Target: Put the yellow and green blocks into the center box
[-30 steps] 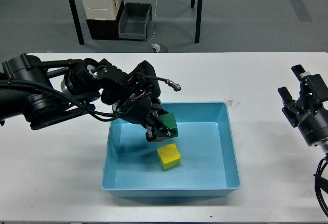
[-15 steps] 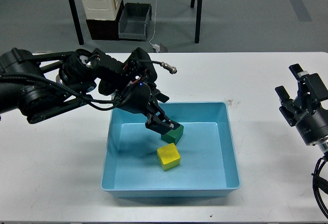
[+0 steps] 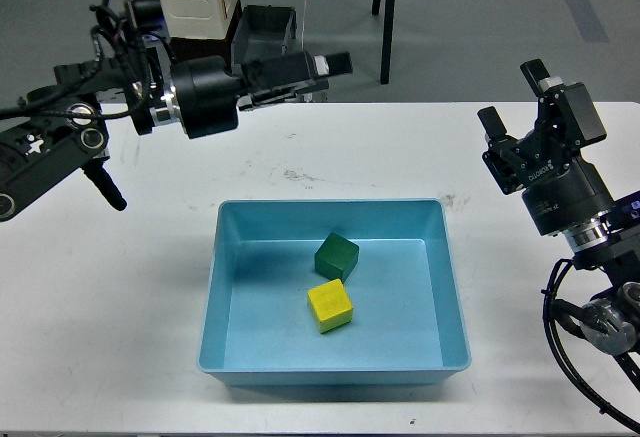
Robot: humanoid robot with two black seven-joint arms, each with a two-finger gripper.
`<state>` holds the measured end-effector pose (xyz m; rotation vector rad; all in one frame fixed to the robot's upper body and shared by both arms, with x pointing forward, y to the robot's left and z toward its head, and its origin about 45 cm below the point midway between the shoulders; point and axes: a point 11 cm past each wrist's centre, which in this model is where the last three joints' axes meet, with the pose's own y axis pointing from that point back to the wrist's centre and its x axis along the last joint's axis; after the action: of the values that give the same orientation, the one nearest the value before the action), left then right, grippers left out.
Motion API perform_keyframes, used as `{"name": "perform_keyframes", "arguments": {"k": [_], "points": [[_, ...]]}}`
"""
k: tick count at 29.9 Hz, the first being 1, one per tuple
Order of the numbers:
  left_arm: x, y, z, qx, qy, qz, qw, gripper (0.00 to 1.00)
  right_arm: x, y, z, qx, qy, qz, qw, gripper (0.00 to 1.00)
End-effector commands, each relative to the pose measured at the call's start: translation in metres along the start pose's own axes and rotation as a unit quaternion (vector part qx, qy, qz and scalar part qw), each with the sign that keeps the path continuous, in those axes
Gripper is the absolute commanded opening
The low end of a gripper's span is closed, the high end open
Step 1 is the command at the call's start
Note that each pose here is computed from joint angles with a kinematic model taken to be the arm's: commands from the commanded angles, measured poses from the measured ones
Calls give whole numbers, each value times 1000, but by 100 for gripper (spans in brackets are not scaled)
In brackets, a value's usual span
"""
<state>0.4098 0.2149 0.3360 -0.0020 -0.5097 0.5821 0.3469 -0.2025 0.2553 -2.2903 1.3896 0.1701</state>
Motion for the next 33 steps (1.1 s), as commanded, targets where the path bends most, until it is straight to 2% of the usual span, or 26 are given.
{"name": "perform_keyframes", "arguments": {"k": [1,6,9,11,13,16,20,23,28,33], "points": [[5,32,-17,8,33,52,998,99,2,-11,0,-17,-122,20,992,100],[21,75,-24,32,49,92,994,100,11,-9,1,-28,-241,33,970,100],[21,83,-14,-14,117,124,985,100,17,-3,2,-26,-283,47,958,100],[21,97,-14,-55,204,172,962,100,27,7,4,-23,-300,66,951,100],[17,117,-28,-87,313,232,917,100,36,18,3,-13,-308,81,948,100],[-5,134,-57,-92,467,284,832,100,43,36,6,-3,-322,95,942,100],[-41,148,-89,-132,589,353,715,100,43,55,13,10,-350,111,930,100],[-55,161,-101,-156,617,389,666,100,50,68,16,26,-362,136,922,100],[-101,175,-119,-156,656,421,607,100,52,93,22,57,-411,170,894,100],[-125,187,-125,-176,690,444,544,100,52,117,34,50,-453,195,868,100]]}}
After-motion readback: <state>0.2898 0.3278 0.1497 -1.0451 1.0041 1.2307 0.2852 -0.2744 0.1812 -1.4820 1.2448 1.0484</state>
